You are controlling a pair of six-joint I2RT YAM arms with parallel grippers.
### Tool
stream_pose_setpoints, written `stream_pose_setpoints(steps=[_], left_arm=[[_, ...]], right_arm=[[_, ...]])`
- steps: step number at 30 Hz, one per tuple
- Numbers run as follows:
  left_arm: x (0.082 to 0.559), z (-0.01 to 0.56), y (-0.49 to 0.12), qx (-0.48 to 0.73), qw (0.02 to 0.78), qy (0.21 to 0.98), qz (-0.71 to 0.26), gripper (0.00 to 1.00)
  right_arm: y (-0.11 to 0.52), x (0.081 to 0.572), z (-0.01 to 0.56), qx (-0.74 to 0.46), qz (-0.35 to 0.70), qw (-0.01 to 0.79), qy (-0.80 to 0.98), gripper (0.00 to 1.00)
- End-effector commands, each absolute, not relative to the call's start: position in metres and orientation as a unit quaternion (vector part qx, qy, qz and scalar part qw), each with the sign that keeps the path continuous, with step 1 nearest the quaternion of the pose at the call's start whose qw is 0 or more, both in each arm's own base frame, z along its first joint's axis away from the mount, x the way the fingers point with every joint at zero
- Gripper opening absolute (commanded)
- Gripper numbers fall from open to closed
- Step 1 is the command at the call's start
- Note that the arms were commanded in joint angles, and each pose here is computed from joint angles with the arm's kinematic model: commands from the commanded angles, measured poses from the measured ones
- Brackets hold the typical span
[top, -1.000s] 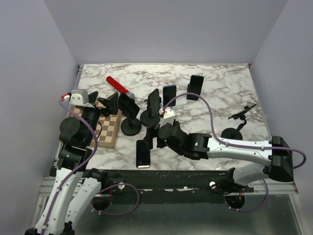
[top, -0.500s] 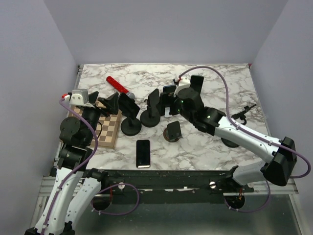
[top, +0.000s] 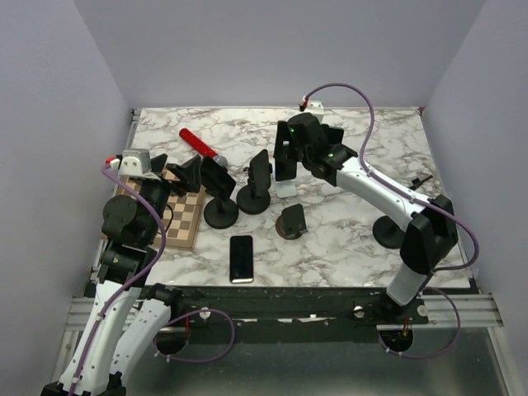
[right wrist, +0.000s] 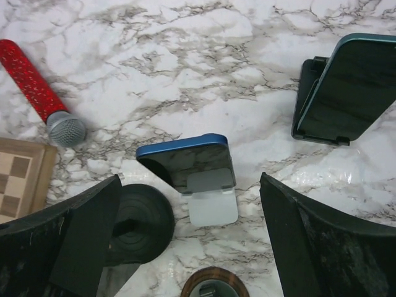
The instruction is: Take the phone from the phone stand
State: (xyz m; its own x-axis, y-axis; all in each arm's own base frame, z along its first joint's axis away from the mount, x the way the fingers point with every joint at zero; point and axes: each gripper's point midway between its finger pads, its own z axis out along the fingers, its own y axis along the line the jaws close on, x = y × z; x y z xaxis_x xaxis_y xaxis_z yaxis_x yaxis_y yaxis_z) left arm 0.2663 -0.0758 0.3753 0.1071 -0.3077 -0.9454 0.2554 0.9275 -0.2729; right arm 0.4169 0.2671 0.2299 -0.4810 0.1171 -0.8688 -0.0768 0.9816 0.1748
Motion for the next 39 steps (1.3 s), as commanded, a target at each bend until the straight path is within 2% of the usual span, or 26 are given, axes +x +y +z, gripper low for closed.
stream_pose_setpoints(steps=[1,11,27,30,39], left_arm=[[0.267,0.373,-0.076,-0.024,0.743,0.640,-0.192,0.98],[0.268,0.372,-0.075,-0.025,0.742,0.642,-0.190,0.98],[0.270,0.369,-0.076,-0.025,0.740,0.645,-0.189,0.98],[0.271,0.368,-0.076,-0.025,0.739,0.647,-0.188,0.98],[0.272,0.367,-0.076,-0.025,0.738,0.648,-0.189,0.99]], right_arm=[[0.269,0.431,0.209,0.002,0.059,0.490,0.869,1.00],[0.278,0.447,0.186,-0.006,0.046,0.492,0.869,0.99],[0.280,0.457,0.160,-0.023,0.024,0.493,0.869,0.86],[0.280,0.458,0.158,-0.026,0.022,0.493,0.869,0.78],[0.278,0.454,0.179,-0.034,0.032,0.509,0.860,0.33]])
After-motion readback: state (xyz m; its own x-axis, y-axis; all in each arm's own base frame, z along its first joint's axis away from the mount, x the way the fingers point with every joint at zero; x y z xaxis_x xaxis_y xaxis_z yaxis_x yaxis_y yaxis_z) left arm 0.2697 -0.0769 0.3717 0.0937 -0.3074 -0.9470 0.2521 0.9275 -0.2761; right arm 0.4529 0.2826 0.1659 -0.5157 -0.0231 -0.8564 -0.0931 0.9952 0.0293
